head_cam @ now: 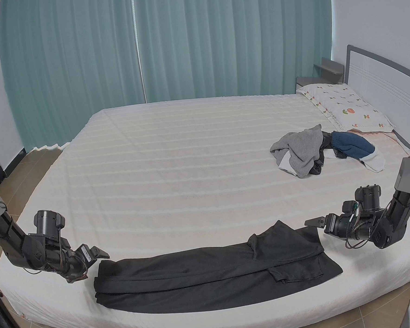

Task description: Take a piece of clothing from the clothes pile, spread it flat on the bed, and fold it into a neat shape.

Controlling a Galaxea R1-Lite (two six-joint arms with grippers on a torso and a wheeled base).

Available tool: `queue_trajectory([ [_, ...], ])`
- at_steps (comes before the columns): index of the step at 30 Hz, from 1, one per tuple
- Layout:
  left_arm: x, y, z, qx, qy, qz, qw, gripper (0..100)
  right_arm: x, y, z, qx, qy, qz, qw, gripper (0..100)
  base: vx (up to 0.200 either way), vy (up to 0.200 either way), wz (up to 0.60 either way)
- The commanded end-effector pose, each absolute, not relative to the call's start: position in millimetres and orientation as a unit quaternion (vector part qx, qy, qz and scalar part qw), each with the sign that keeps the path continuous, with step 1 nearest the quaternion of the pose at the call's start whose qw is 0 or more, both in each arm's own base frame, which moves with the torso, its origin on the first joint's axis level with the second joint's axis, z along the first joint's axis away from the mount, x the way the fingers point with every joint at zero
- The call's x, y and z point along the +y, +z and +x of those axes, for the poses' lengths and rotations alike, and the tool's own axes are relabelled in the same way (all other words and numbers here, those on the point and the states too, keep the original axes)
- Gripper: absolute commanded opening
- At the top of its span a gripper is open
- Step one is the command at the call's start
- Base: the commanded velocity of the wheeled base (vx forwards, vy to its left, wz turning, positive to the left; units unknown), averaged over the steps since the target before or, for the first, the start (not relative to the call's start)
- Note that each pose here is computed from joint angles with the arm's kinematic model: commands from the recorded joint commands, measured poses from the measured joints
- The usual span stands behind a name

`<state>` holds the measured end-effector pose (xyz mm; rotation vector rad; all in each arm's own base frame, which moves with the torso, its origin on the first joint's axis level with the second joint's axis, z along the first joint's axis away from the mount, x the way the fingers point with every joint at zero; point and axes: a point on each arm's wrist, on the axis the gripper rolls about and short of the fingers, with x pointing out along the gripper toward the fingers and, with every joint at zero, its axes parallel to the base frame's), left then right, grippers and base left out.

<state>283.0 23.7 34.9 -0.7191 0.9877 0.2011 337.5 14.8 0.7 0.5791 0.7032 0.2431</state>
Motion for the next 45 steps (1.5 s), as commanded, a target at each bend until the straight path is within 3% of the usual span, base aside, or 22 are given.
queue_trajectory([
  [1,22.4,21.1,303.8,0.469,0.099,-0.343,0.808,100,14.6,-9.1,353.7,0.342,0.105,0.309,0.881,100,0.0,0.0,0.0],
  [8,17.5,2.5,319.6,0.479,0.107,-0.353,0.797,100,13.7,-25.3,365.2,0.351,0.09,0.338,0.869,100,0.0,0.0,0.0],
  [9,17.1,3.2,321.5,0.477,0.105,-0.353,0.798,0,12.6,-26.6,366.5,0.351,0.088,0.342,0.867,100,0.0,0.0,0.0],
  [28,28.3,20.3,332.8,0.421,0.132,-0.416,0.796,0,13.8,-8.1,368.7,0.332,0.087,0.371,0.863,100,0.0,0.0,0.0],
  [45,29.8,14.9,334.8,0.416,0.143,-0.422,0.793,0,25.8,-5.0,358.3,0.346,0.095,0.379,0.853,100,0.0,0.0,0.0],
])
